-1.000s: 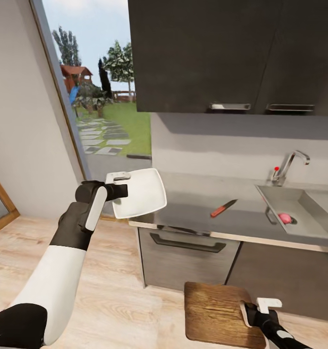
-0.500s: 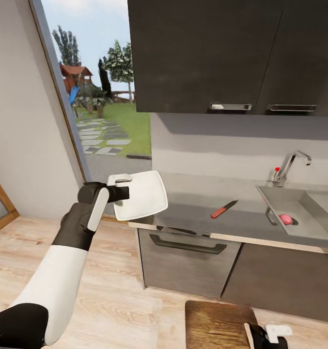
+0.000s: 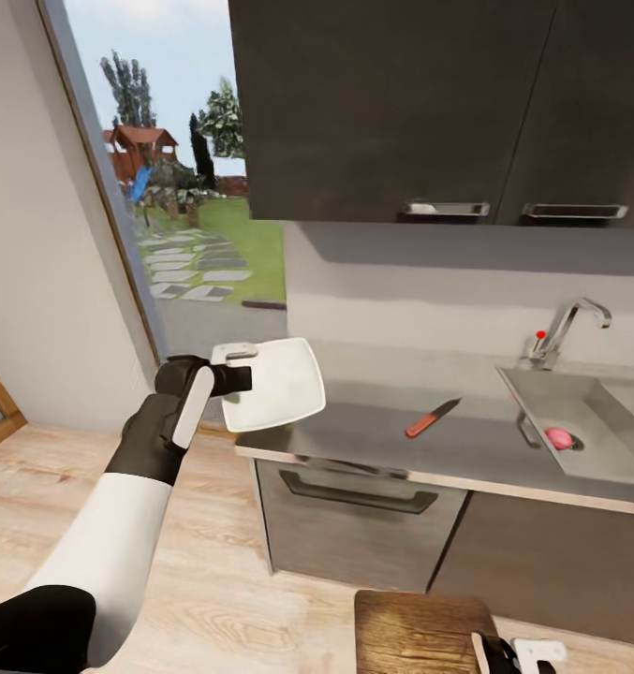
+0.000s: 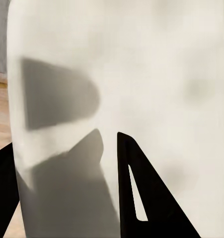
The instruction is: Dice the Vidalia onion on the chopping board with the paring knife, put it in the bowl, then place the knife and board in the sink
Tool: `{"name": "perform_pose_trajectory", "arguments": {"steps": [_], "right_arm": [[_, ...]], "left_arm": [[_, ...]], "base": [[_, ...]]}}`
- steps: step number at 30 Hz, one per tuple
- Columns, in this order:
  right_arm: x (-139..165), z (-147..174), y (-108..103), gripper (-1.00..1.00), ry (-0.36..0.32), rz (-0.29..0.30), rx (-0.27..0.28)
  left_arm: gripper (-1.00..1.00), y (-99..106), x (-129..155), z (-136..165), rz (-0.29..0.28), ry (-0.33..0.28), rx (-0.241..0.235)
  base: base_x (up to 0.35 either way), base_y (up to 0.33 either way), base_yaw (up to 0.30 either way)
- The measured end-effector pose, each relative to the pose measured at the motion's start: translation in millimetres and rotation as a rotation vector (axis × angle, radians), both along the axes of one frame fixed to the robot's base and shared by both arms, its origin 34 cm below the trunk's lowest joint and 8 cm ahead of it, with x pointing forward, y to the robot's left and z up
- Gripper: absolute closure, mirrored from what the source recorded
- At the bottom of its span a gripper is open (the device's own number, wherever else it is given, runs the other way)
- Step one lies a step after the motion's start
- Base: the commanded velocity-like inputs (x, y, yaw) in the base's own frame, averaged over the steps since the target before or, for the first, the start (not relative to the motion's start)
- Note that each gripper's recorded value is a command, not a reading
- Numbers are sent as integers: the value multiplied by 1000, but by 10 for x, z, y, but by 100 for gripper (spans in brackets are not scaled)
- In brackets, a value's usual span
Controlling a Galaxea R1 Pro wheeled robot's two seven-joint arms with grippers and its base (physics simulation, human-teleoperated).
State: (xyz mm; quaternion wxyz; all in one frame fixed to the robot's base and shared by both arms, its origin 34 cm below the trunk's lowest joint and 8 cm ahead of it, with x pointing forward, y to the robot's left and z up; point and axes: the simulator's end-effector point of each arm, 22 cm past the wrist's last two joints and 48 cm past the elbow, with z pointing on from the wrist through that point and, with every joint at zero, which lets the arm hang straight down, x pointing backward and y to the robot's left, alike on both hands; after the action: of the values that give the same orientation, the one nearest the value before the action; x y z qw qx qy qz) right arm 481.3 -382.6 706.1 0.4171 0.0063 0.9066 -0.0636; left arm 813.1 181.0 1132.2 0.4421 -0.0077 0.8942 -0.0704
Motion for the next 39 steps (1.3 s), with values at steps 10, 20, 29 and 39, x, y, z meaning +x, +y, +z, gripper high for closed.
{"name": "perform_pose_trajectory", "arguments": {"steps": [10,20,29,39], "right_arm": [[-17,-2,-92,100,3,-40,-19],[-58,-44,-98,100,24,-87,-33],[-80,-67,-68,100,33,-91,-28],[-84,-72,-58,100,34,-90,-26]], "left_arm": [[100,-83,-15,-103,-10,25,-5],[100,-82,-22,-179,-10,43,-4],[100,-46,-71,-474,-5,114,6],[100,-49,-109,-644,-6,155,10]], "base": [[181,-151,0],[11,-6,0],[126,0,0],[9,0,0]]}}
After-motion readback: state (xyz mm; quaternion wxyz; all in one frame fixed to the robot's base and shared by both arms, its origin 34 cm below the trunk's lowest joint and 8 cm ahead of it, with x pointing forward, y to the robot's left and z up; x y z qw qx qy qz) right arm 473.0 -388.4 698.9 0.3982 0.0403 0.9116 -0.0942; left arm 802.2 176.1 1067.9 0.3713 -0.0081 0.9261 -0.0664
